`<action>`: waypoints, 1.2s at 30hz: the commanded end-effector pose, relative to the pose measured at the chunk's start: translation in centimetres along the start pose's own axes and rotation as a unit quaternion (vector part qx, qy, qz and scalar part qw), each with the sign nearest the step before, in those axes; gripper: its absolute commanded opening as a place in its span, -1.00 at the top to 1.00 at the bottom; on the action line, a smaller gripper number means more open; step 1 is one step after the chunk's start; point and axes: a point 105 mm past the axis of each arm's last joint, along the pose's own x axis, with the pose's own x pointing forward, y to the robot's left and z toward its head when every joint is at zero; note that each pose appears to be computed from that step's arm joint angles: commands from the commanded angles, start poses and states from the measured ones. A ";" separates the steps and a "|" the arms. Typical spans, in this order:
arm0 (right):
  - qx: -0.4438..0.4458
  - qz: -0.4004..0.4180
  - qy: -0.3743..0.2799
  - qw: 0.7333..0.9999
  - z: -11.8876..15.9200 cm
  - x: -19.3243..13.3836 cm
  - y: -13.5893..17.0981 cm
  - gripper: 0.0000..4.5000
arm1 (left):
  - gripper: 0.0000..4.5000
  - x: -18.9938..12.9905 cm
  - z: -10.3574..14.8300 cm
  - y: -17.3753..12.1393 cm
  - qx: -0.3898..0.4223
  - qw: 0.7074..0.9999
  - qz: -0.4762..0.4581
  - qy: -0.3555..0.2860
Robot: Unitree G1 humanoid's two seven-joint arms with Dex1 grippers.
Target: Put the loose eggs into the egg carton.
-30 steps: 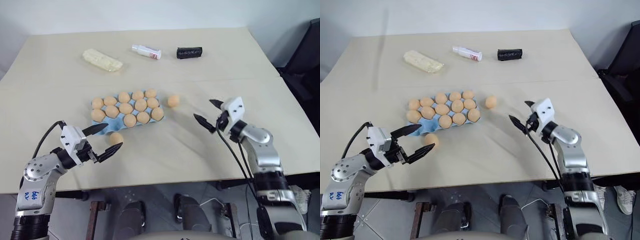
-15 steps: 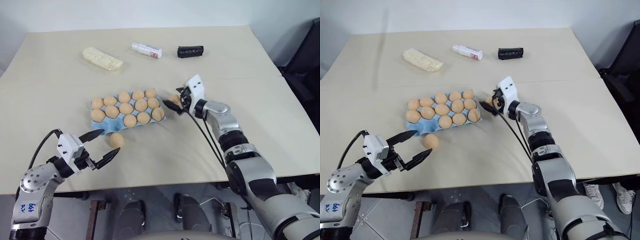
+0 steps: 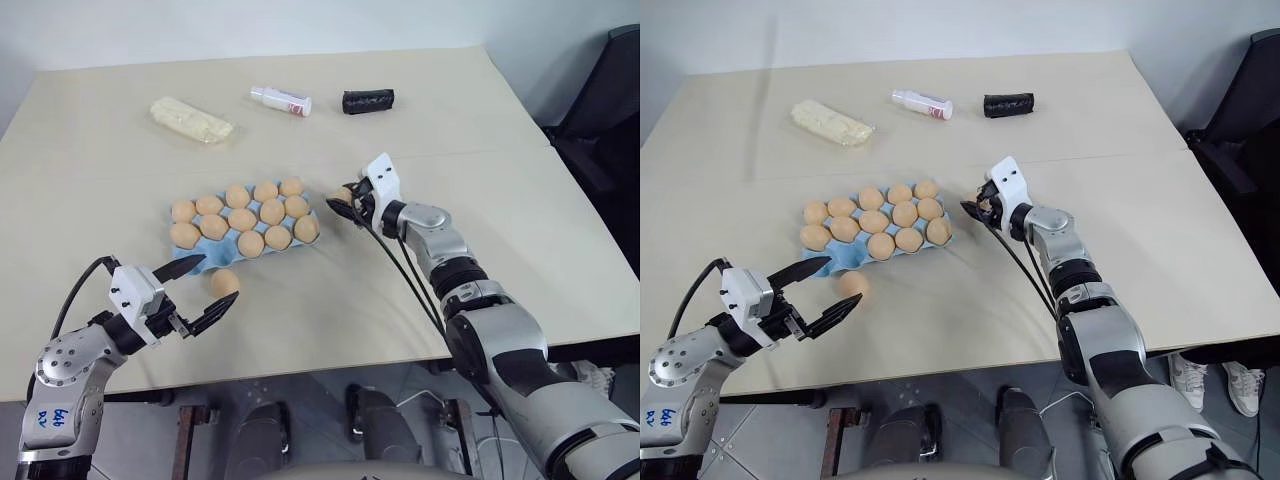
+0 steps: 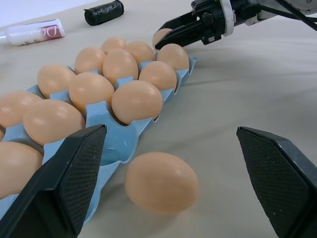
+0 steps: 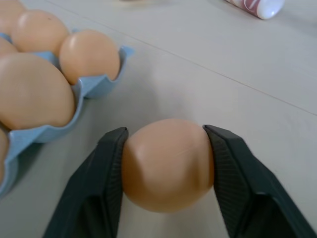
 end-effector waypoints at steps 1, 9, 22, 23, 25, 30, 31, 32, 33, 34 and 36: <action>-0.024 0.024 -0.067 0.997 4.2 -0.1 0.1 0.14 | -1.00 -1.6 0.7 1.3 0.013 0.999 0.043 -0.006; -0.047 0.207 -0.123 0.969 9.6 1.9 10.1 0.14 | -1.00 -7.0 -1.1 4.1 -0.017 0.984 0.178 0.014; -0.068 0.302 -0.072 0.948 7.2 5.4 22.1 -0.14 | -1.00 -9.3 -1.7 3.2 -0.032 0.977 0.211 0.029; -0.067 0.306 -0.068 0.947 7.0 5.4 22.3 -0.24 | -1.00 -9.3 -1.7 3.2 -0.032 0.977 0.211 0.029; -0.068 0.311 -0.066 0.946 6.8 5.4 22.5 -0.54 | -1.00 -9.2 -1.6 3.1 -0.032 0.977 0.210 0.028; -0.059 0.333 -0.104 0.935 8.7 3.9 22.0 -0.99 | -1.00 -8.7 -1.3 2.9 -0.031 0.978 0.203 0.025; -0.061 0.329 -0.115 0.935 9.2 3.4 21.3 -0.99 | -1.00 -8.7 -1.3 2.9 -0.031 0.979 0.199 0.025; -0.063 0.327 -0.137 0.933 9.7 2.2 20.0 -0.99 | -1.00 -8.5 -1.3 2.9 -0.028 0.980 0.193 0.026; -0.068 0.318 -0.157 0.932 9.8 0.9 18.4 -0.99 | -1.00 -8.3 -1.2 2.9 -0.027 0.982 0.186 0.028; -0.072 0.313 -0.170 0.932 9.8 0.0 17.5 -0.99 | -1.00 -8.2 -1.2 2.8 -0.026 0.983 0.182 0.029; -0.077 0.307 -0.198 0.928 9.2 -2.6 15.4 -0.99 | -1.00 -8.0 -1.5 2.3 -0.025 0.986 0.159 0.040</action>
